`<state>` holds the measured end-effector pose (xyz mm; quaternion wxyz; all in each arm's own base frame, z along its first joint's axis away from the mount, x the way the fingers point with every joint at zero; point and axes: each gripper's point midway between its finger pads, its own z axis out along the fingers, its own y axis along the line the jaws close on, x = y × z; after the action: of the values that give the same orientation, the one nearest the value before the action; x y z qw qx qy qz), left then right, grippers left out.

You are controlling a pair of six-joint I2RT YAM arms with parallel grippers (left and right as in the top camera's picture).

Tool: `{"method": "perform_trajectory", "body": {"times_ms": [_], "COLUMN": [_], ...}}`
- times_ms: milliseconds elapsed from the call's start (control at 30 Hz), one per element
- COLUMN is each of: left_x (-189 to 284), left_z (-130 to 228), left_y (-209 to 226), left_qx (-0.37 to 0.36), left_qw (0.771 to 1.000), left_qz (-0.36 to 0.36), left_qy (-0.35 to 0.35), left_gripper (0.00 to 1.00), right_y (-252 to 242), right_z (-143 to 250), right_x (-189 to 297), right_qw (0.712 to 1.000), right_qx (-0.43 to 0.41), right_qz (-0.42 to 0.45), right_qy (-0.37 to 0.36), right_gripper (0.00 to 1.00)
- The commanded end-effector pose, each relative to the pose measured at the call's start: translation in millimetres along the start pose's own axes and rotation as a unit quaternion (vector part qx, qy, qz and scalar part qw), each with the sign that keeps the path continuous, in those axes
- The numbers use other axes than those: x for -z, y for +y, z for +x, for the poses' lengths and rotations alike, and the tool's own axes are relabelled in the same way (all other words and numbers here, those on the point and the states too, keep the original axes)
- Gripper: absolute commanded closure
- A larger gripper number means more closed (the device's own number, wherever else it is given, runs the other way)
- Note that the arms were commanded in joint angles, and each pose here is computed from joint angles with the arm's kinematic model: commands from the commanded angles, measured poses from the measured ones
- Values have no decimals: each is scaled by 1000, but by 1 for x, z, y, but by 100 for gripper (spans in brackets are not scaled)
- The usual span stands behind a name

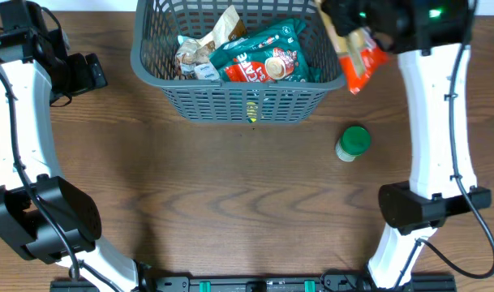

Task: Pack container
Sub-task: 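Lower the spaghetti box into the basket and open the right gripper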

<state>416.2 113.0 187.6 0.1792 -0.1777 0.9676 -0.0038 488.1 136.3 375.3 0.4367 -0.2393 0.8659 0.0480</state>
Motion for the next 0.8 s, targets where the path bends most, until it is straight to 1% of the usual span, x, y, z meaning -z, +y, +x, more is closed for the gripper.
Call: {"method": "perform_trajectory", "body": {"times_ms": [0,100,200,400,533,767], "left_x": [0,0,0,0,0,0], "left_z": [1,1,1,1,1,1], "left_y": [1,1,1,1,1,1], "left_qx": [-6,-6,-6,-6,-6,-6], "left_qw": [1000,1000,1000,1000,1000,1000], "left_qz": [-1,-1,-1,-1,-1,-1], "left_qy": [1,2,2,2,2,2], "left_gripper": [1,1,1,1,1,1], "right_y": [14,29,49,102,131,164], "right_z": [-50,-65,-73,-63,-48,-9], "right_x": [34,26,18,-13,-40,-81], "right_qw": [994,989,980,947,935,927], "right_qx": [54,92,155,297,330,329], "right_qz": [18,13,4,-42,-84,-175], "right_qy": [-89,-115,-126,-112,-96,-52], "right_gripper": [99,99,99,99,99,99]}}
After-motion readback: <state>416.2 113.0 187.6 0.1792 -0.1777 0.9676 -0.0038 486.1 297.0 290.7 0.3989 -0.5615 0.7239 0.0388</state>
